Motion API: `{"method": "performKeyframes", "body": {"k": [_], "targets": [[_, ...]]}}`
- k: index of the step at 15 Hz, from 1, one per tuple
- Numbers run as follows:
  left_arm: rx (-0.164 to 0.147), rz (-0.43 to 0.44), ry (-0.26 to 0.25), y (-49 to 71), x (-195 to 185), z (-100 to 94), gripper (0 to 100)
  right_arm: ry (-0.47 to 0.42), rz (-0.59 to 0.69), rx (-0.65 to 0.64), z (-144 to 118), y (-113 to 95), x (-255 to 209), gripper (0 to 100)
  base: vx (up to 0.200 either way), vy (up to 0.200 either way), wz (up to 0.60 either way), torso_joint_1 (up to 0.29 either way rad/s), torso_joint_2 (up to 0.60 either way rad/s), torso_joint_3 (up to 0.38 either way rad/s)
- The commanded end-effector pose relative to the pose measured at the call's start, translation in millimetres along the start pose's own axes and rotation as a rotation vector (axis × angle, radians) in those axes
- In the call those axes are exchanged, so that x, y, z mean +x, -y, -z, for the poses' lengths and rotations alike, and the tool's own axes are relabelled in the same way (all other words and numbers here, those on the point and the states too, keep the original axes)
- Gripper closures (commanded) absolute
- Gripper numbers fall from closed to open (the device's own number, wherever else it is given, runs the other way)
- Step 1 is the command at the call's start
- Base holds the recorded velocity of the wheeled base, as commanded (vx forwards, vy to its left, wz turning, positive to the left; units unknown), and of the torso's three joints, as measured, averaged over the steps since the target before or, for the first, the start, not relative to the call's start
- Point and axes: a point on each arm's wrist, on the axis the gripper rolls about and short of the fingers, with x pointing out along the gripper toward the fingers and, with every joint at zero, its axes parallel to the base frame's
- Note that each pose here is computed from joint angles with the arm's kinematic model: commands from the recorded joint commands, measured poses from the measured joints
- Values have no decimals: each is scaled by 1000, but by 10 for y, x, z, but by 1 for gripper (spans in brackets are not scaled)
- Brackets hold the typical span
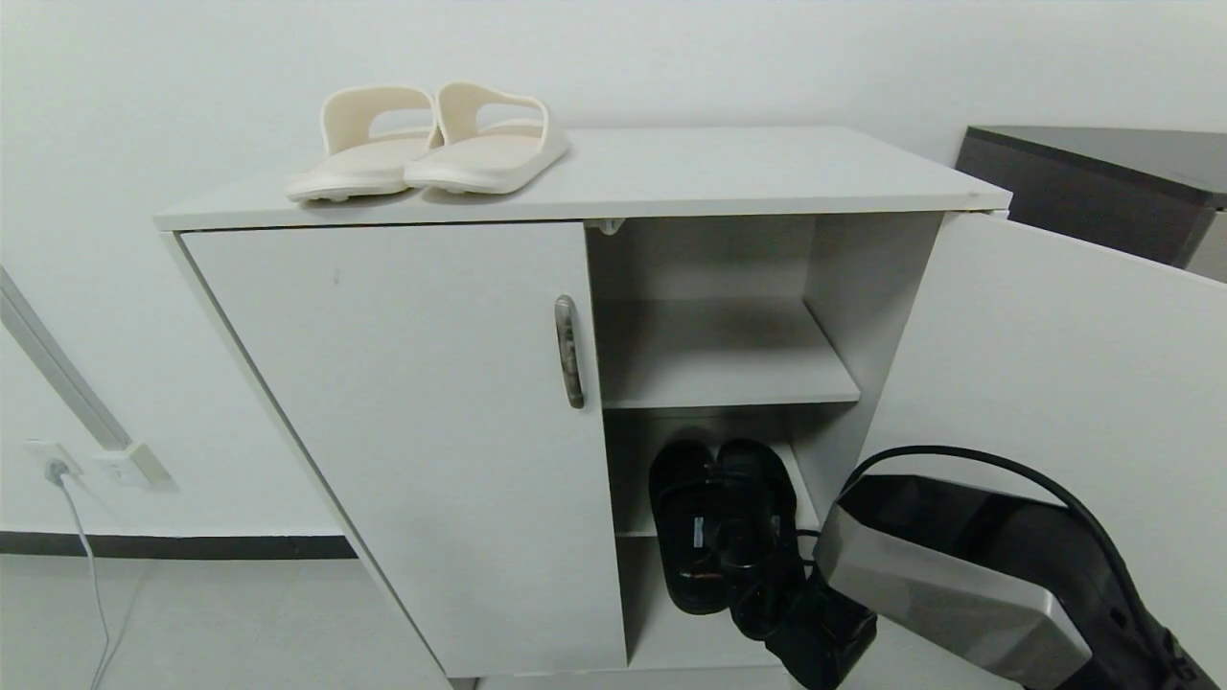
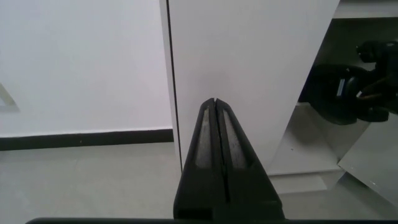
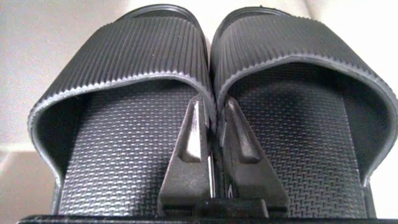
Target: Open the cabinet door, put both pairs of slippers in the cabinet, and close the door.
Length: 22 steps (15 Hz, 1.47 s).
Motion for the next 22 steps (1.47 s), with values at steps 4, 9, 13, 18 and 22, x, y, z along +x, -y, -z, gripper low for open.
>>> {"method": "performKeyframes", "body": {"k": [4, 9, 13, 18, 22], "targets": [[0, 0, -2, 0, 1, 0, 100, 23, 23, 30, -135, -16, 292, 100, 0, 0, 0, 0, 0, 0], [0, 0, -2, 0, 1, 0, 100, 29, 32, 40, -114, 5, 471, 100, 0, 0, 0, 0, 0, 0], [0, 0, -2, 0, 1, 0, 100, 46, 40, 49, -32, -2, 603, 100, 0, 0, 0, 0, 0, 0], [0, 0, -2, 0, 1, 0, 100, 68, 53, 63, -116, 25, 693, 100, 0, 0, 0, 0, 0, 0], [0, 0, -2, 0, 1, 0, 100, 80, 55, 54, -101, 16, 756, 100, 0, 0, 0, 0, 0, 0]]}}
